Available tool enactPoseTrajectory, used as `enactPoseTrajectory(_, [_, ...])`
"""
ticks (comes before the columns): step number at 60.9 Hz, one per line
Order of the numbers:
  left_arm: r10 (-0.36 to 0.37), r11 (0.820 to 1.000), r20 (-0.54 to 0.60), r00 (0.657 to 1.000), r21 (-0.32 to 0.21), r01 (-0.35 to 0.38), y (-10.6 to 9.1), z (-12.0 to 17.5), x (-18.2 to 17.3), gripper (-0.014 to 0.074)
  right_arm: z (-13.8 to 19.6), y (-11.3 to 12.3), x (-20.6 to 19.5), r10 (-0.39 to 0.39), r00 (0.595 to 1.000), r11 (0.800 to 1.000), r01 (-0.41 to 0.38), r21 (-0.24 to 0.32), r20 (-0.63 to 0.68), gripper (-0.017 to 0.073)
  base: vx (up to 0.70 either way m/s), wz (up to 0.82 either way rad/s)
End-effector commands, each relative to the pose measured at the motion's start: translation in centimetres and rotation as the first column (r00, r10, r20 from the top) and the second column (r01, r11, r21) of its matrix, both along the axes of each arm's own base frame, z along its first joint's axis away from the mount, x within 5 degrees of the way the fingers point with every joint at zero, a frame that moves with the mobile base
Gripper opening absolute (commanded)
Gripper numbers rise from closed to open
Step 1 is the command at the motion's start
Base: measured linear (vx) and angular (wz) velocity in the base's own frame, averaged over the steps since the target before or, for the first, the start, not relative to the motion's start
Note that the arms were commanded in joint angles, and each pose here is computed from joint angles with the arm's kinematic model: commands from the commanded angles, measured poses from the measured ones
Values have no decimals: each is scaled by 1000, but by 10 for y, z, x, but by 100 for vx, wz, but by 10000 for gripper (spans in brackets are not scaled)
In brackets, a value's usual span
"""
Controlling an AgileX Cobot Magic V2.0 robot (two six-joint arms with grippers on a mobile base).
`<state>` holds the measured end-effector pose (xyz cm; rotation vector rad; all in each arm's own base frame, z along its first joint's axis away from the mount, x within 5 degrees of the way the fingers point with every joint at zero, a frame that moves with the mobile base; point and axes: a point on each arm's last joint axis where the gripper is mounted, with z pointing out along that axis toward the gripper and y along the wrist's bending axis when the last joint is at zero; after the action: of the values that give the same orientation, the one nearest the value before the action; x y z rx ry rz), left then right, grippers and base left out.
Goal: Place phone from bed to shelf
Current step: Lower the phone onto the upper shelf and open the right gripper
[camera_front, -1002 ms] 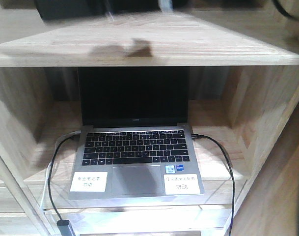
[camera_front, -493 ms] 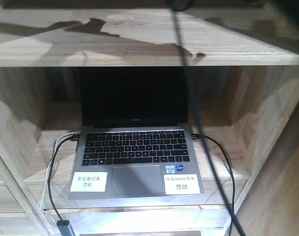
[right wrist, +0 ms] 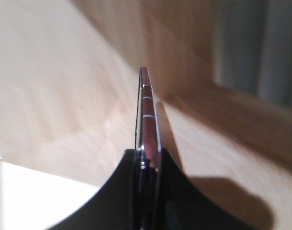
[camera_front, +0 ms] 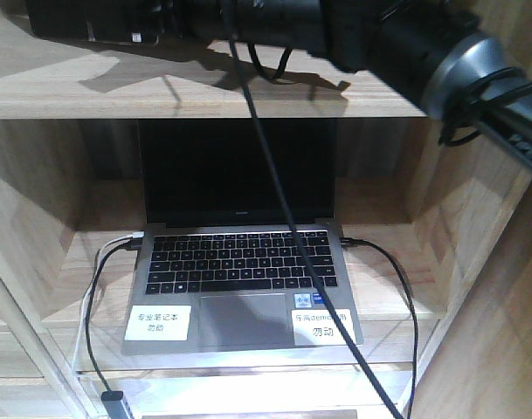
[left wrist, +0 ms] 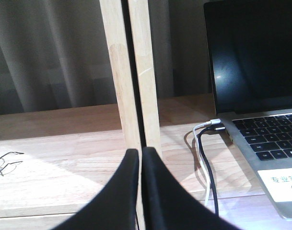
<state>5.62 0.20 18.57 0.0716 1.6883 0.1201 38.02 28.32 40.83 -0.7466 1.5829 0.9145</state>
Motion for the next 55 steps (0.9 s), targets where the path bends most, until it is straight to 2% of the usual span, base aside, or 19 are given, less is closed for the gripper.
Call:
enactPoseTrajectory(1, [-1,1000,107,994,-11,2,0,15,-1,1,38,-11,-11,-39,998,995,33,97,59,0,0,0])
enactPoseTrajectory(11, [-1,1000,107,994,-11,2,0,15,-1,1,32,-9,-7,-41,998,995,36,89,47,16,0,0])
enactPoseTrajectory(20, [-1,1000,107,994,-11,2,0,15,-1,1,32,-9,-7,-46,998,995,42,86,51,78,0,0])
enactPoseTrajectory(31, [-1,1000,107,994,-11,2,0,15,-1,1,32,-10,-5,-68,996,994,62,93,56,261,0,0])
enactPoseTrajectory(38, [-1,1000,107,994,-11,2,0,15,-1,1,32,-11,-4,-82,995,993,76,91,63,449,0,0])
enactPoseTrajectory(46, [-1,1000,107,994,-11,2,0,15,-1,1,34,-12,-4,-86,993,994,80,79,76,602,0,0])
enactPoseTrajectory(55, [-1,1000,107,994,-11,2,0,15,-1,1,40,-15,-8,-89,991,994,82,70,102,629,0,0])
